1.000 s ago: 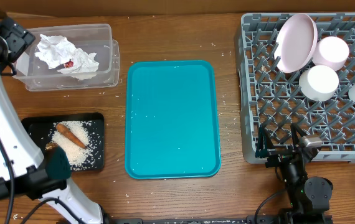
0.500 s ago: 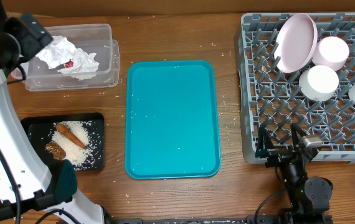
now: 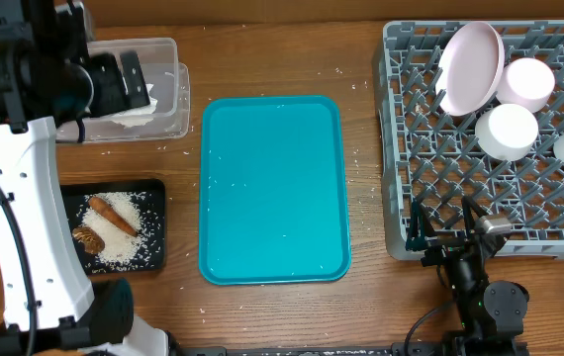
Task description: Sort waste into correct bins and load items into the dishwasher
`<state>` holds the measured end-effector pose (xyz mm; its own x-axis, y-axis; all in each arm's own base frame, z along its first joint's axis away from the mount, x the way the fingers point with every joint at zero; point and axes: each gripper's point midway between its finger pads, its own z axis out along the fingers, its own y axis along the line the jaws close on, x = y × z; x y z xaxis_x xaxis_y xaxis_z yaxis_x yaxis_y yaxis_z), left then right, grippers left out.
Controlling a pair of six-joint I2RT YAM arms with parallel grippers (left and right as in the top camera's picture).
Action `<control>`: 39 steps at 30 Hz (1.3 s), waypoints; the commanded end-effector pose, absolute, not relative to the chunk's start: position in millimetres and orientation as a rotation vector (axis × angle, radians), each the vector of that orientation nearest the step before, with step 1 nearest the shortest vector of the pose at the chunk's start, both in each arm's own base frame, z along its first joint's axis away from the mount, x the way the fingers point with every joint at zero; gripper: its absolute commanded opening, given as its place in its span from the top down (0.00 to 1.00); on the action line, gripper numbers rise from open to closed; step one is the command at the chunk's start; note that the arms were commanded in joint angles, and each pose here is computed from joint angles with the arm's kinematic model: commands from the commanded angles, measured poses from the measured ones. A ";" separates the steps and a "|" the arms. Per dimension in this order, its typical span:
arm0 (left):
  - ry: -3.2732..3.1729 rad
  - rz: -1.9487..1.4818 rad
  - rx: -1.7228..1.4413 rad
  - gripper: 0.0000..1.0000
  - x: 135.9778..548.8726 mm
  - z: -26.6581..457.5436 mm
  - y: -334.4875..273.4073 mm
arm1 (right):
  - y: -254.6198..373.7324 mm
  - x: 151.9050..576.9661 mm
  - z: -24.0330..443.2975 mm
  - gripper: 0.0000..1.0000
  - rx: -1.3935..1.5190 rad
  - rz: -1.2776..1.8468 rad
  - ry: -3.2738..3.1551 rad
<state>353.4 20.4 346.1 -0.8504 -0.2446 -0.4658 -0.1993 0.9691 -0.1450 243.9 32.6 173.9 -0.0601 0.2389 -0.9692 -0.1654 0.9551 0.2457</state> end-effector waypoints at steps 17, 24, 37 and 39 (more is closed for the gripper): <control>2.277 -0.287 0.108 0.00 324.1 245.5 -23.7 | 30.7 244.2 172.2 0.00 0.067 0.325 1.592; 2.134 -0.246 0.132 0.00 297.1 213.2 -25.0 | 30.7 244.2 172.1 0.00 0.067 0.325 1.592; 1.775 -0.155 0.203 0.00 237.6 221.4 -30.3 | 30.7 244.2 172.2 0.00 0.067 0.325 1.592; 1.728 -0.143 0.210 0.00 238.8 222.4 -30.1 | 30.7 244.2 172.1 0.00 0.067 0.325 1.592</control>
